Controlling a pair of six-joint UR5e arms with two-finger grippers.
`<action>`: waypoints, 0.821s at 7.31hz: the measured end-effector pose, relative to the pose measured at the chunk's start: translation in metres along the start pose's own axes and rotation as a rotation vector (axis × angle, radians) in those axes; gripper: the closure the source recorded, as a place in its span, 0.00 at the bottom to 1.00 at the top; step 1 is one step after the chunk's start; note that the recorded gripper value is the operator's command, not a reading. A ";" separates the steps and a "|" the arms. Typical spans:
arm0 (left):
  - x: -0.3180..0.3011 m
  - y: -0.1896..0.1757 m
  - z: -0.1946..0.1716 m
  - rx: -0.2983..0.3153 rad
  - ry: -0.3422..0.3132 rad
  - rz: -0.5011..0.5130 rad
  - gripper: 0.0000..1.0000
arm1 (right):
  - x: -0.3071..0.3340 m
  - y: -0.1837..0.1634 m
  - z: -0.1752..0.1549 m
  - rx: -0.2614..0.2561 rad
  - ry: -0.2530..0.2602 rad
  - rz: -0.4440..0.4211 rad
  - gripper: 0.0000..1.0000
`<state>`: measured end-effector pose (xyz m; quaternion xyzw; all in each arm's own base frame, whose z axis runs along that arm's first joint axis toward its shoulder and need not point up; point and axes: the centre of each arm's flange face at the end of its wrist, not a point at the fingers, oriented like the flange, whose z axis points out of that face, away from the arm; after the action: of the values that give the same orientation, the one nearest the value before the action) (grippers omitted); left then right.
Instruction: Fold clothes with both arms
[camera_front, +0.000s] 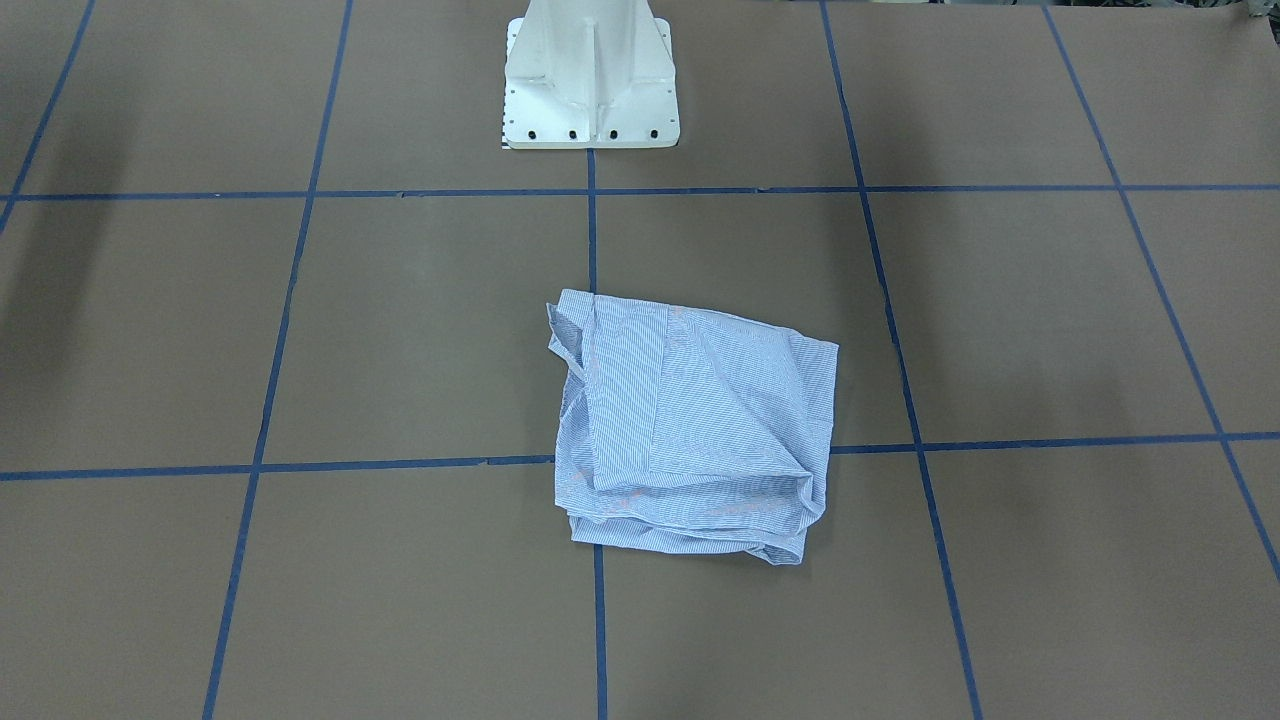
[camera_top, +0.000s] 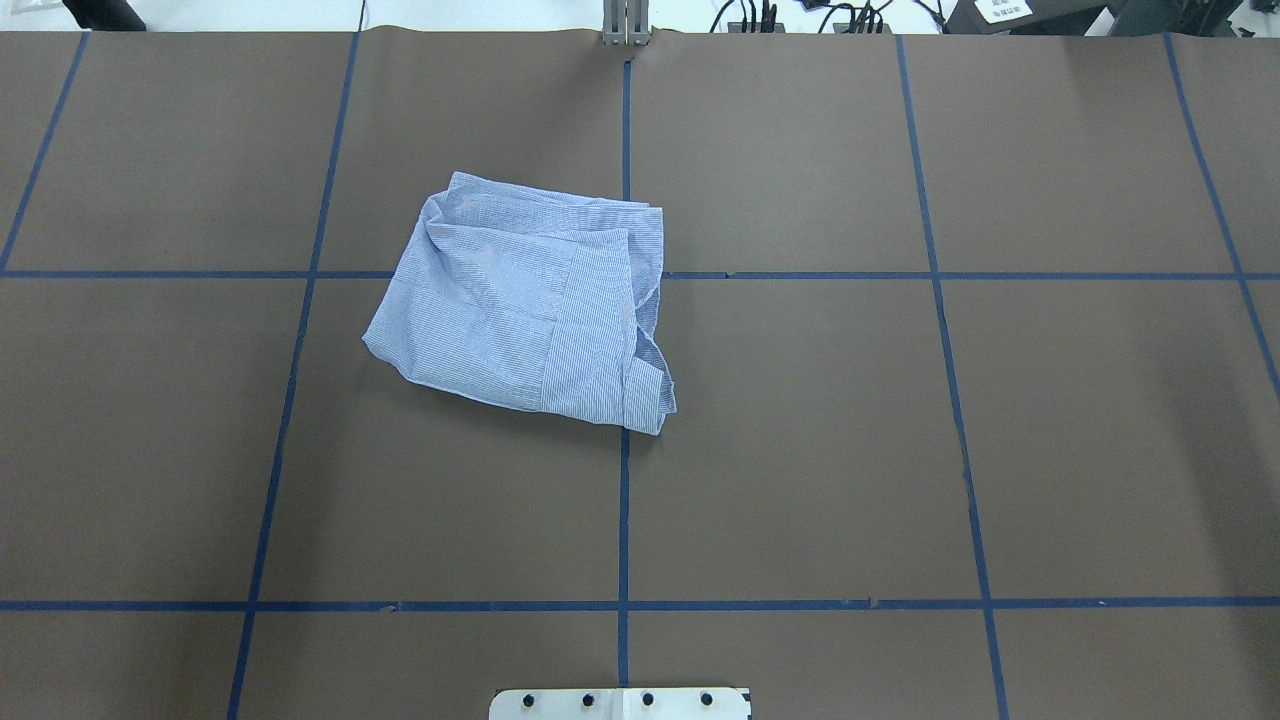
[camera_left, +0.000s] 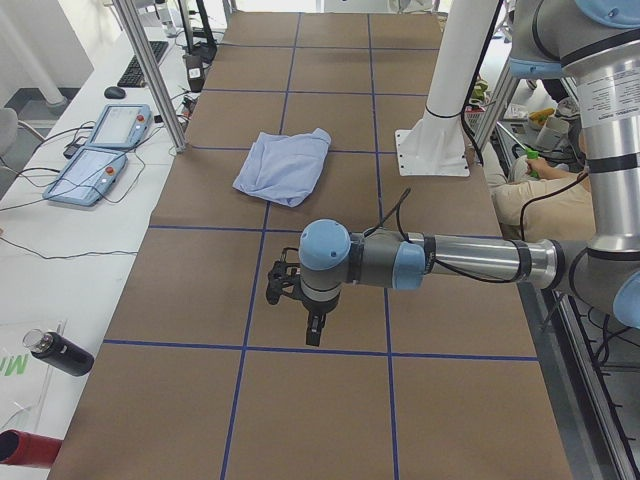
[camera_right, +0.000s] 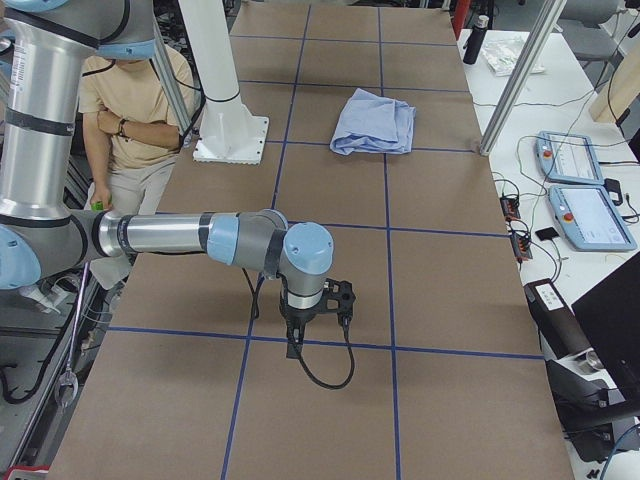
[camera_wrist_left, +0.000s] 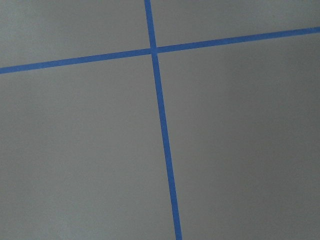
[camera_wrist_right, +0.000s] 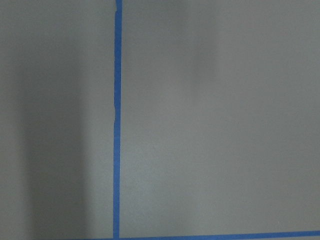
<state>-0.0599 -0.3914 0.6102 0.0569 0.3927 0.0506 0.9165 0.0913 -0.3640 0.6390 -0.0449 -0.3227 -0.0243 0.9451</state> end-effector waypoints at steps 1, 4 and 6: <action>0.000 0.000 0.000 0.000 0.000 0.000 0.00 | -0.006 -0.003 0.003 0.020 0.005 0.012 0.00; 0.000 0.001 0.000 -0.001 0.000 0.000 0.00 | -0.016 -0.003 0.010 0.083 0.009 -0.001 0.00; 0.000 0.001 0.000 -0.001 0.000 0.000 0.00 | -0.019 -0.004 0.008 0.123 0.005 -0.031 0.00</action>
<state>-0.0599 -0.3906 0.6108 0.0564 0.3925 0.0508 0.9166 0.0713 -0.3665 0.6339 0.0183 -0.3218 -0.0192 0.9464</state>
